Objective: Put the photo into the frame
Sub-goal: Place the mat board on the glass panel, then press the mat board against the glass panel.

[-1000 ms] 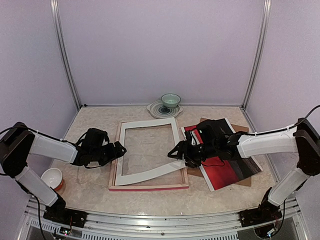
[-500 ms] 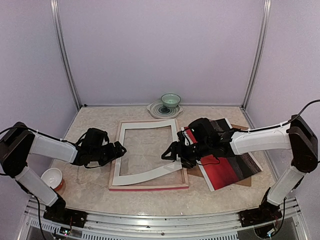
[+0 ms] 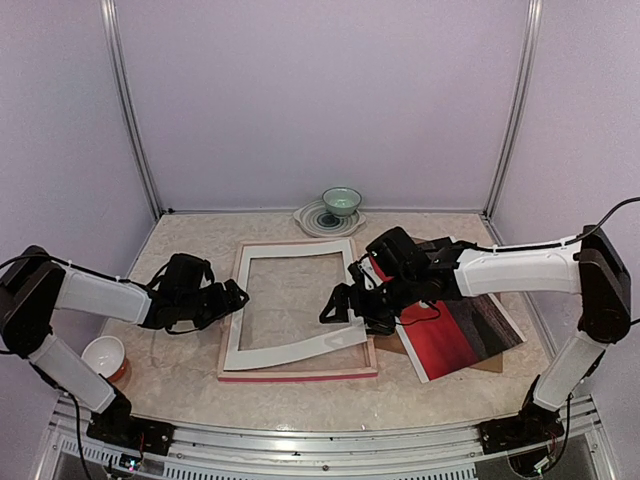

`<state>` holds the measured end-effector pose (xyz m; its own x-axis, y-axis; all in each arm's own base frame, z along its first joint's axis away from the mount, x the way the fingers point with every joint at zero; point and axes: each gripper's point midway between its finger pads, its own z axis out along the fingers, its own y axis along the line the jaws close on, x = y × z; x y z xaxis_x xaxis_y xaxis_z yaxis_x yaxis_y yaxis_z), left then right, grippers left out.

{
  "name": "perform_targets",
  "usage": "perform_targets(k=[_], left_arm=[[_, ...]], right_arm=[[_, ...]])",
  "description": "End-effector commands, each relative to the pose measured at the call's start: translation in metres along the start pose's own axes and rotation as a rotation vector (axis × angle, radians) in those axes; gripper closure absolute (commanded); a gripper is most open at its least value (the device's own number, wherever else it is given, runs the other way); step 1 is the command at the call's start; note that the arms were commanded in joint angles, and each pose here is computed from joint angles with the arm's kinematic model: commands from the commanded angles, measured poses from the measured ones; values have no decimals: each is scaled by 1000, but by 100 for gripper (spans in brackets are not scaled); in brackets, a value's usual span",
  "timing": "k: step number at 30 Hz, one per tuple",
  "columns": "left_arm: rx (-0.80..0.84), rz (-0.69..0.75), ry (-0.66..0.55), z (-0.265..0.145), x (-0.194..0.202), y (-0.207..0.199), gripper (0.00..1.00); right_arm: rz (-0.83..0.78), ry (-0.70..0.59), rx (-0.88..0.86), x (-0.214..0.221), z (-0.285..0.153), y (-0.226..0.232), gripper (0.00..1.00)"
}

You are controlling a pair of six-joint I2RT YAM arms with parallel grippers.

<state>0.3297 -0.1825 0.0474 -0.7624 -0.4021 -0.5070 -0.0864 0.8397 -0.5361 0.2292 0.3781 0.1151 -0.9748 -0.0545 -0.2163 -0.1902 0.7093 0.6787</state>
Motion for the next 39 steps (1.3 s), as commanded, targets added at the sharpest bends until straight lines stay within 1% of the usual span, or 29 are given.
perform_targets(k=[1,5,10,14,17,21,23,26,28,34,37,39], left_arm=[[4,10,-26,-6,-12,-1,7],[-9,3,-40,-10,-17,3,7],[-62,12,-130,-27,-38,8,4],[-75,34,-193,-45,-55,4,3],[-73,46,-204,-50,-59,1,3],[-58,67,-176,-48,-52,-3,3],[-53,89,-153,-47,-45,-8,3],[-51,142,-106,-48,-33,-20,3],[-37,173,-81,-53,-26,-32,3],[78,222,2,-70,-3,-68,4],[120,251,45,-75,11,-80,4],[152,272,97,-77,26,-89,4]], right_arm=[[-60,70,114,17,-1,-18,1],[-90,85,173,22,-6,-27,1],[-164,53,246,14,-19,-29,1],[-245,25,316,6,-28,-32,1],[-289,-12,393,-5,-35,-41,1],[-323,-62,467,-17,-36,-51,1],[-338,-69,434,-19,-31,-46,2],[-382,-50,277,-13,-23,-20,7],[-404,-40,201,-11,-19,-6,7],[-418,49,76,5,-2,7,9],[-416,107,43,16,9,5,10],[-415,141,23,22,15,4,11]])
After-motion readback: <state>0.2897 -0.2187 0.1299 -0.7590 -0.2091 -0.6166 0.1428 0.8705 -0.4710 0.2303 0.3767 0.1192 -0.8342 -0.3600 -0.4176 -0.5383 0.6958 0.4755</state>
